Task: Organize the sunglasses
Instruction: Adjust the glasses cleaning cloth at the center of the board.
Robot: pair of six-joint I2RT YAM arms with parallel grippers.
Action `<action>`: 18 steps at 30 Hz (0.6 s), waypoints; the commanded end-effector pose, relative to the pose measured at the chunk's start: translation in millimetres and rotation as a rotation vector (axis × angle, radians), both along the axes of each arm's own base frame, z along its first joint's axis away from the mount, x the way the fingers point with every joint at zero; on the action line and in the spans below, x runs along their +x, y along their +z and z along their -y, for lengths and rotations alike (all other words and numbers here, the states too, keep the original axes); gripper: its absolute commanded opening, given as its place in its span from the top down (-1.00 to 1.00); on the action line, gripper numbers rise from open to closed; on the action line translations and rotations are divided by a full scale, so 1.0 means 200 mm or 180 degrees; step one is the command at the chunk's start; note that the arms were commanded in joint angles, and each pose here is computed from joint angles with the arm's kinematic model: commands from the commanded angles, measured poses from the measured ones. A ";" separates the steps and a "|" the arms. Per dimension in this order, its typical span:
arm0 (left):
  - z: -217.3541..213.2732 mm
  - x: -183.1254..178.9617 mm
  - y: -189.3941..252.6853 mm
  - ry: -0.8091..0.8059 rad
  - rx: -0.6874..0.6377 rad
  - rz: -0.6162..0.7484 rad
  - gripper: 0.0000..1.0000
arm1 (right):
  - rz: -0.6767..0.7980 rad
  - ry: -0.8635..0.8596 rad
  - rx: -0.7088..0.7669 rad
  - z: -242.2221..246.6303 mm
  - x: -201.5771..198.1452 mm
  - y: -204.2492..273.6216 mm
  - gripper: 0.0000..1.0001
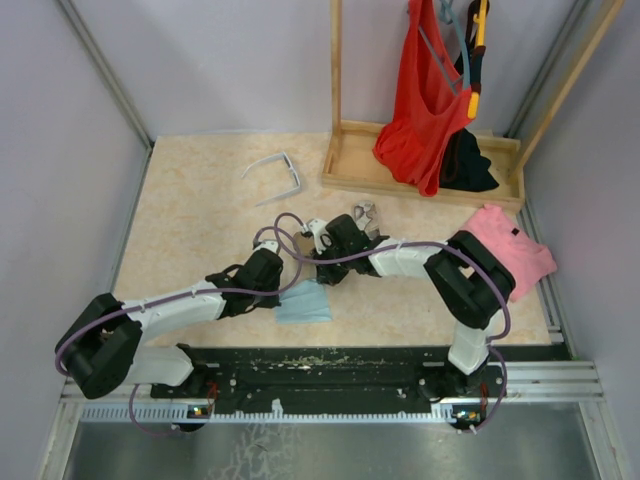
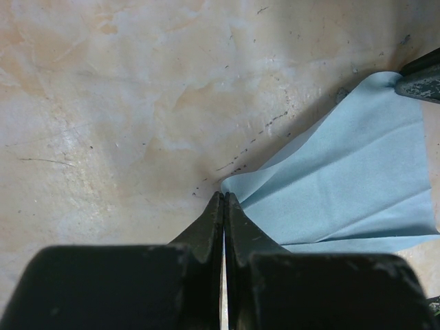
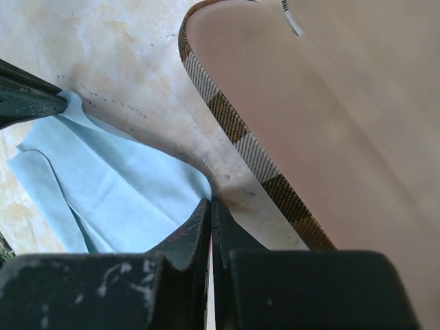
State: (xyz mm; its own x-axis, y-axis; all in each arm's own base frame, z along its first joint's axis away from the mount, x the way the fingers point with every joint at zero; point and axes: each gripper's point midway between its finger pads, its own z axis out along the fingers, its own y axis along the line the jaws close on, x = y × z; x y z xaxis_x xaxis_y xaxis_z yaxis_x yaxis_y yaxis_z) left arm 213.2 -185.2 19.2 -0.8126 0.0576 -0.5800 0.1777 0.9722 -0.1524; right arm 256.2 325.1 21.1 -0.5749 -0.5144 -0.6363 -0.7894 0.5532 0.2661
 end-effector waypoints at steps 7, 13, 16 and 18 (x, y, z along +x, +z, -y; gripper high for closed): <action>-0.01 0.00 -0.02 -0.0015 0.0063 -0.0011 0.98 | 0.0352 -0.0040 0.0150 -0.01 0.08 0.16 1.00; -0.01 0.00 -0.01 -0.0020 0.0063 -0.0006 0.98 | 0.0385 -0.0036 0.0178 -0.01 0.08 0.19 1.00; -0.01 0.00 -0.02 -0.0018 0.0076 -0.0013 0.98 | 0.0398 -0.0056 0.0163 0.00 0.08 0.19 1.00; -0.01 0.00 -0.02 -0.0012 0.0089 -0.0024 0.98 | 0.0406 -0.0054 0.0178 -0.01 0.08 0.19 1.00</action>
State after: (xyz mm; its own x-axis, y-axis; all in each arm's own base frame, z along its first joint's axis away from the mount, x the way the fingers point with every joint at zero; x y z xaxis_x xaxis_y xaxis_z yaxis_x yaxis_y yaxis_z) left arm 213.3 -185.0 19.1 -0.8124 0.0584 -0.5802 0.1779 0.9723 -0.1513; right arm 263.7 323.5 38.3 -0.5452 -0.4977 -0.6745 -0.7943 0.5639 0.2260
